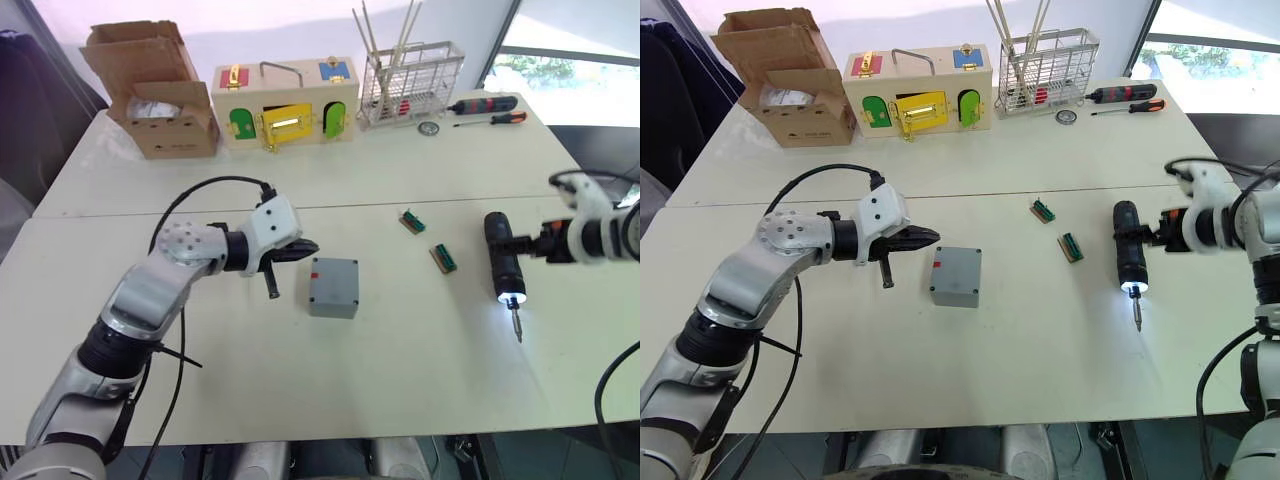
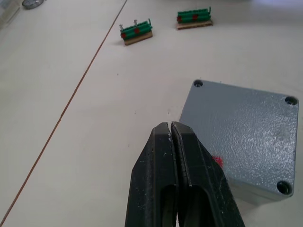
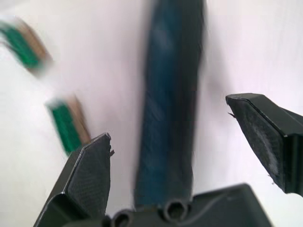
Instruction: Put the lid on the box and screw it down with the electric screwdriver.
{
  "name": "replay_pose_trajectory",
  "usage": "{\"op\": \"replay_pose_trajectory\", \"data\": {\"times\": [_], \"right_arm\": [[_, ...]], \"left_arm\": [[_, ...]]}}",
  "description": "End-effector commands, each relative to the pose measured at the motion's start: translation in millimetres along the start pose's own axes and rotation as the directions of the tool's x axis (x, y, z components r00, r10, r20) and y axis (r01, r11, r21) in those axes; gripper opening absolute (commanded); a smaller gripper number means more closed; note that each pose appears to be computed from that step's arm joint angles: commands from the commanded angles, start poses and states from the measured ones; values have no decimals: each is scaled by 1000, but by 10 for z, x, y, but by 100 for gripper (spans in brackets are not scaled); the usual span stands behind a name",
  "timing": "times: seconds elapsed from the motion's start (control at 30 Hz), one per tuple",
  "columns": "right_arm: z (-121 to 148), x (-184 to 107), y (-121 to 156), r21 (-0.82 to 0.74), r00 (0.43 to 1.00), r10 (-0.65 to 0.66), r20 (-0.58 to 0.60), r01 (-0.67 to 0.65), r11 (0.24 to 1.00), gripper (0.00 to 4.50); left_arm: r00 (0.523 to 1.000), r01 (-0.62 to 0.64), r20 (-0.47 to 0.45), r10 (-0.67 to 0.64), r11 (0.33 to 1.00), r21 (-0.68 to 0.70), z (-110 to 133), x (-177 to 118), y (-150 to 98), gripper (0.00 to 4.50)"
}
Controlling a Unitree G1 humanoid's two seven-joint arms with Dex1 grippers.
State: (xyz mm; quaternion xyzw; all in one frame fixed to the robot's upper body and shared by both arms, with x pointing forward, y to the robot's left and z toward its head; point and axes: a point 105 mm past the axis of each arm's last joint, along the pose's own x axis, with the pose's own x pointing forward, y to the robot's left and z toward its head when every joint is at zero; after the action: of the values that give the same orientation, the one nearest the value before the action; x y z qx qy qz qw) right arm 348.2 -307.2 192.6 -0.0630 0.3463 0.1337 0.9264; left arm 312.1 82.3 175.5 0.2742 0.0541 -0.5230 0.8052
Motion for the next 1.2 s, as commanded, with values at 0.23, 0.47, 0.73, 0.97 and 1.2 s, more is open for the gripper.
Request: {"op": "replay_pose_trajectory", "data": {"times": [0.23,0.47,0.73,0.97,1.2], "right_arm": [[-289,-290,1637,-505,807,580,-106,-546,668,449],[-640,24,1952,-453,755,649,-97,-614,647,449],[-661,260,2125,-441,751,658,-56,-610,658,449],[-689,227,2373,-429,700,712,-55,-660,616,449],[-772,110,2507,-406,673,736,-68,-693,596,449]], "left_arm": [[992,54,-115,-51,998,26,-151,-85,-218,0],[986,77,-146,-82,996,-42,-353,5,-336,0],[985,94,-140,-102,993,-65,-417,175,-357,0],[988,117,-98,-117,993,-9,-360,398,-249,0],[984,159,-94,-153,986,56,-391,540,-182,0]]}}
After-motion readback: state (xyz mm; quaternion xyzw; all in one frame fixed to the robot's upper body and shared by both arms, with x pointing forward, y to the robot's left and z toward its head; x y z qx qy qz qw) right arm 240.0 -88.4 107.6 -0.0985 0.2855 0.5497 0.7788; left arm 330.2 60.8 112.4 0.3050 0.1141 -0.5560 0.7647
